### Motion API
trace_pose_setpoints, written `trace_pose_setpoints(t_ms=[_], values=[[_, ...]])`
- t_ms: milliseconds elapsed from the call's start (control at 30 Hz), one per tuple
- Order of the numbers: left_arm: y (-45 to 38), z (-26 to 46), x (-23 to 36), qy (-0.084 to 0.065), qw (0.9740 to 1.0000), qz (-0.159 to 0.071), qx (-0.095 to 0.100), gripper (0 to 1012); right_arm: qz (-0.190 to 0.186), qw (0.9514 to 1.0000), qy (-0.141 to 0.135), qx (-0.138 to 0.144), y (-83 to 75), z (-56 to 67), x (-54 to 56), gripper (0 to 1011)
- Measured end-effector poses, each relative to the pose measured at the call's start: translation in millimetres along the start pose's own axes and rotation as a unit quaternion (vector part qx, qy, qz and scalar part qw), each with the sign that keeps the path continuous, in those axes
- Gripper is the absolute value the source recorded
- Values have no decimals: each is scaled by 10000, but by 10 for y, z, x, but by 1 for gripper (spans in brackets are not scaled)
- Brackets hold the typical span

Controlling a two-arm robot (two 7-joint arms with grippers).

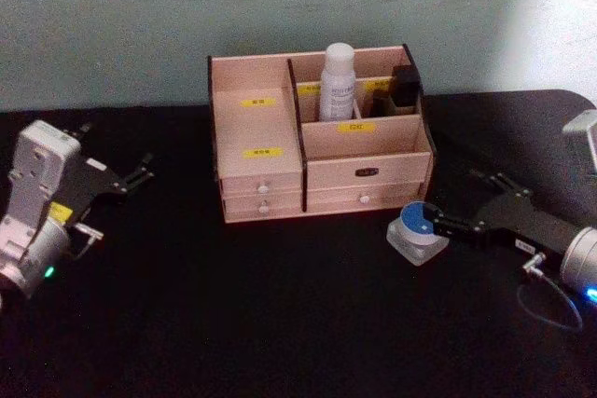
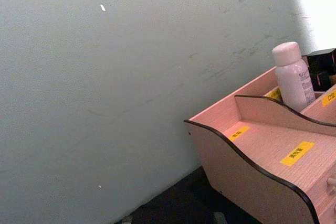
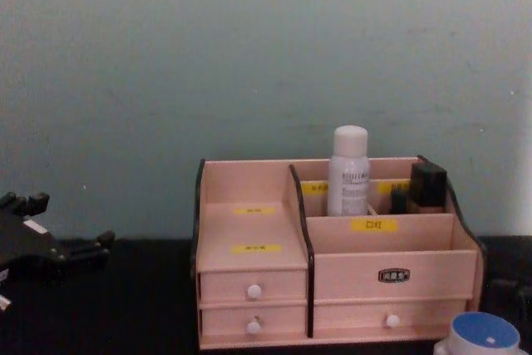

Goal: Pick up the facial cleanser and watermelon frost from the table and place them into the tiered storage box.

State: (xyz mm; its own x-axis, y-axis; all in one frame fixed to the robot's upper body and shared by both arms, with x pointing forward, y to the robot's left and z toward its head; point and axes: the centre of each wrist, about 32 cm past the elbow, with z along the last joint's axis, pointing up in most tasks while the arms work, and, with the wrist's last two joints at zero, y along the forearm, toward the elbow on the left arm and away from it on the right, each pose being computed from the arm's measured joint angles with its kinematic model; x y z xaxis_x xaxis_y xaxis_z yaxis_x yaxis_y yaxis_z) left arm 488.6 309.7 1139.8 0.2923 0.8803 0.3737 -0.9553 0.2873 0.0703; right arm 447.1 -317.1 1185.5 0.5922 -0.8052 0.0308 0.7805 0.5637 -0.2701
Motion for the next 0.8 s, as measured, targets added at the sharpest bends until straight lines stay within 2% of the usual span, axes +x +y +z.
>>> trace_pose_setpoints(t_ms=[467, 800], values=[[0, 0, 0, 0, 10000, 0, 0, 1001, 122, 9990, 51, -430, 74, -57, -23, 1000], [0, 0, 0, 0, 10000, 0, 0, 1001, 127, 9984, 48, -551, 131, -71, -11, 1002]])
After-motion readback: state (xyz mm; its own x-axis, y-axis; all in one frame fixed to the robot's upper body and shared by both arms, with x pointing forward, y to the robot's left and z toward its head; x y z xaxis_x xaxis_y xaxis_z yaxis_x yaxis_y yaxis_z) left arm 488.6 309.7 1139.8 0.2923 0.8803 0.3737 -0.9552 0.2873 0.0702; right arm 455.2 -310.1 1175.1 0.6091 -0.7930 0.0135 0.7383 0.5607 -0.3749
